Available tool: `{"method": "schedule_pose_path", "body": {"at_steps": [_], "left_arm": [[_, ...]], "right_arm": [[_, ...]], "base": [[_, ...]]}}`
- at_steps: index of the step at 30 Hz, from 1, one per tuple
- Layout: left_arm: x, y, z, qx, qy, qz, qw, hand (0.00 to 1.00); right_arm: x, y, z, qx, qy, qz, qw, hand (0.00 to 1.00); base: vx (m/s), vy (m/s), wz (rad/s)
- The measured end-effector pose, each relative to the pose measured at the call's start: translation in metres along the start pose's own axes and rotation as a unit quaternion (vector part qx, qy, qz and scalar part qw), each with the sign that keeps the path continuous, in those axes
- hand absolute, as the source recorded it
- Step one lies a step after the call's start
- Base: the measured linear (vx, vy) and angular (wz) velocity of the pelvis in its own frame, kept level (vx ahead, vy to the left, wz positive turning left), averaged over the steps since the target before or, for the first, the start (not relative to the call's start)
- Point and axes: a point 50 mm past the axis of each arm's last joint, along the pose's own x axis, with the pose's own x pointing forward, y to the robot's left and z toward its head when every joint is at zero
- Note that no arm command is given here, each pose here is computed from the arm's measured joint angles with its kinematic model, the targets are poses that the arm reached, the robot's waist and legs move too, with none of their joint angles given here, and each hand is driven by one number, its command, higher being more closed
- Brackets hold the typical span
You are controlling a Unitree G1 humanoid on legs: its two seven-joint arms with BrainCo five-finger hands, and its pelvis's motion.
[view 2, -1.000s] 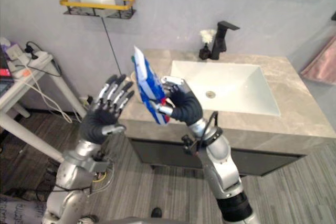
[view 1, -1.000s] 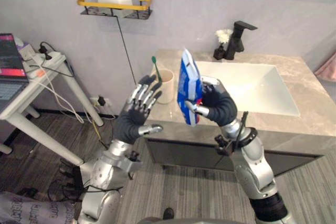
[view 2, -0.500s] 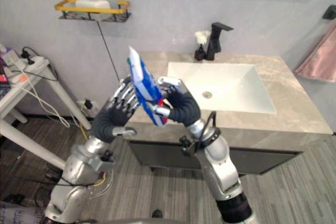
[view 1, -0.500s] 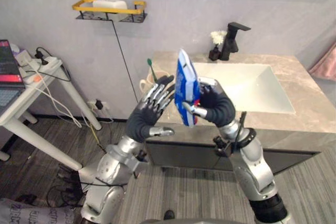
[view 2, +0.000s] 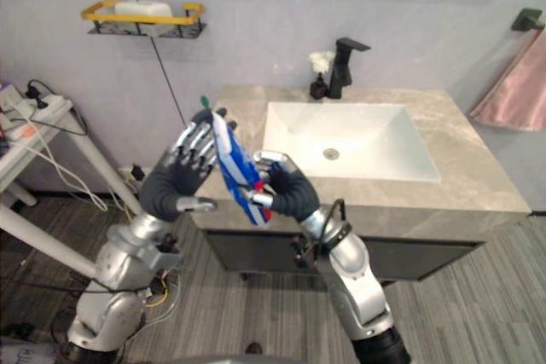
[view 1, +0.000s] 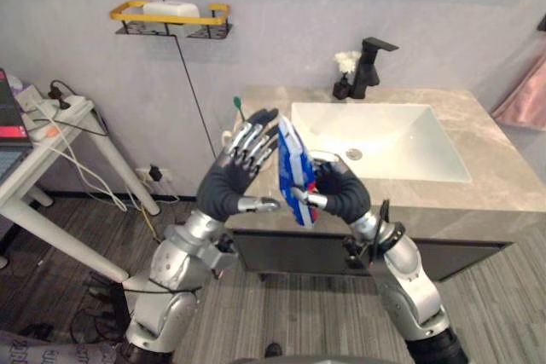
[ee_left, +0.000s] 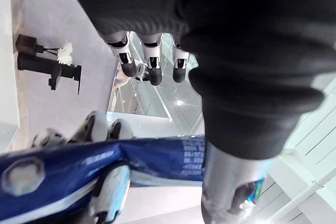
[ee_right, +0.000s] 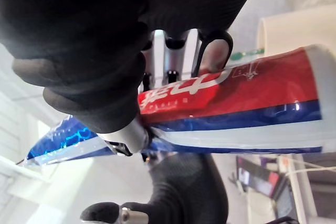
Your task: Organize washtable
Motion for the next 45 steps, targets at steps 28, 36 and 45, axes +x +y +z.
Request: {"method": "schedule_pose_path", "body": {"at_steps": [28, 36, 45], "left_arm": [[0.010, -0.029, -0.016, -0.049, 0.023, -0.063, 0.997, 0.00], [0.018, -0.031, -0.021, -0.056, 0.021, -0.070, 0.996, 0.00], [0.025, -0.033, -0.024, -0.057, 0.018, -0.081, 0.995, 1.00]], "right_arm": [[0.000, 0.010, -0.016, 0.021, 0.030, 0.009, 0.999, 1.00], [0.001, 0.012, -0.017, 0.024, 0.031, 0.012, 0.999, 1.00], [0.000, 0.011, -0.016, 0.023, 0.031, 0.009, 0.999, 1.00]], "base": [[0.00, -0.001, -0.03], [0.00, -0.001, -0.01], [0.00, -0.001, 0.00]]}}
